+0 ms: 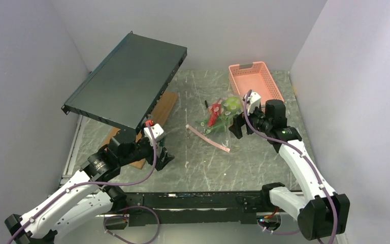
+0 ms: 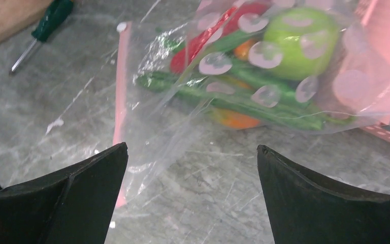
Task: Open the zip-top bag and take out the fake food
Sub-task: Adjust the zipper food storage bag at the center of the board.
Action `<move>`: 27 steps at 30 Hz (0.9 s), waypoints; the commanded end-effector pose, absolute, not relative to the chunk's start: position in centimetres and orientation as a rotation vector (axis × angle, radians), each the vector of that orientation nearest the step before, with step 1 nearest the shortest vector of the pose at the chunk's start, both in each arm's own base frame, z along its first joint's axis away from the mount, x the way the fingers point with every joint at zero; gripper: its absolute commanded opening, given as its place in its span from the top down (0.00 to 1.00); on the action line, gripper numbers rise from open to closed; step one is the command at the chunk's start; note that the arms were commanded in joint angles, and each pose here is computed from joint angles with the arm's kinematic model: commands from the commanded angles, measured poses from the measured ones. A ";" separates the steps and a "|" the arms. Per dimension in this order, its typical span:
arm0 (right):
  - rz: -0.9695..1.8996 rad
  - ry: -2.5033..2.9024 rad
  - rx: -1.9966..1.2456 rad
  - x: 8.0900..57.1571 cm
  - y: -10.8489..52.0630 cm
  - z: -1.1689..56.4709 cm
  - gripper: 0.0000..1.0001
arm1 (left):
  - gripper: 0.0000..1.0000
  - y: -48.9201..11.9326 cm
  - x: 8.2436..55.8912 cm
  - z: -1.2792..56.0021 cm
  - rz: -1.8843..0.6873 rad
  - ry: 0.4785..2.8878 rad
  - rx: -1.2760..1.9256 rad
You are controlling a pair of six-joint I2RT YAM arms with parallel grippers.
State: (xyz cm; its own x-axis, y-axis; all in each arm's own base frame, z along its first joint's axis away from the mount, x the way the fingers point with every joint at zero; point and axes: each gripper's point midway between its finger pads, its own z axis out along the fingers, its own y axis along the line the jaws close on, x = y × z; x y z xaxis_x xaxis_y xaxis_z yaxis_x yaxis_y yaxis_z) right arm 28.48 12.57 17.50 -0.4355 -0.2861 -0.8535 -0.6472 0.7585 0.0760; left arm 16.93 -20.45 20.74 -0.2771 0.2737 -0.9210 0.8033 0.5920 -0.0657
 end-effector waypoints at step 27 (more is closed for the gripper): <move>0.613 1.285 -1.790 20.8 16.7 17.8 0.00 | 0.00 -20.7 17.2 21.0 -0.714 1.823 0.877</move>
State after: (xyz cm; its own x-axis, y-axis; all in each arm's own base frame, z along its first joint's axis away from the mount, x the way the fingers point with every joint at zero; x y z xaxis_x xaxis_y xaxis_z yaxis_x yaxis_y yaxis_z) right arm 21.70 15.78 17.10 0.1466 -0.5415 -0.8278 -0.9799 0.0351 -0.1964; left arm 16.97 -20.65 20.19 -0.3039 0.2778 -0.9113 0.8148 0.5716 -0.0974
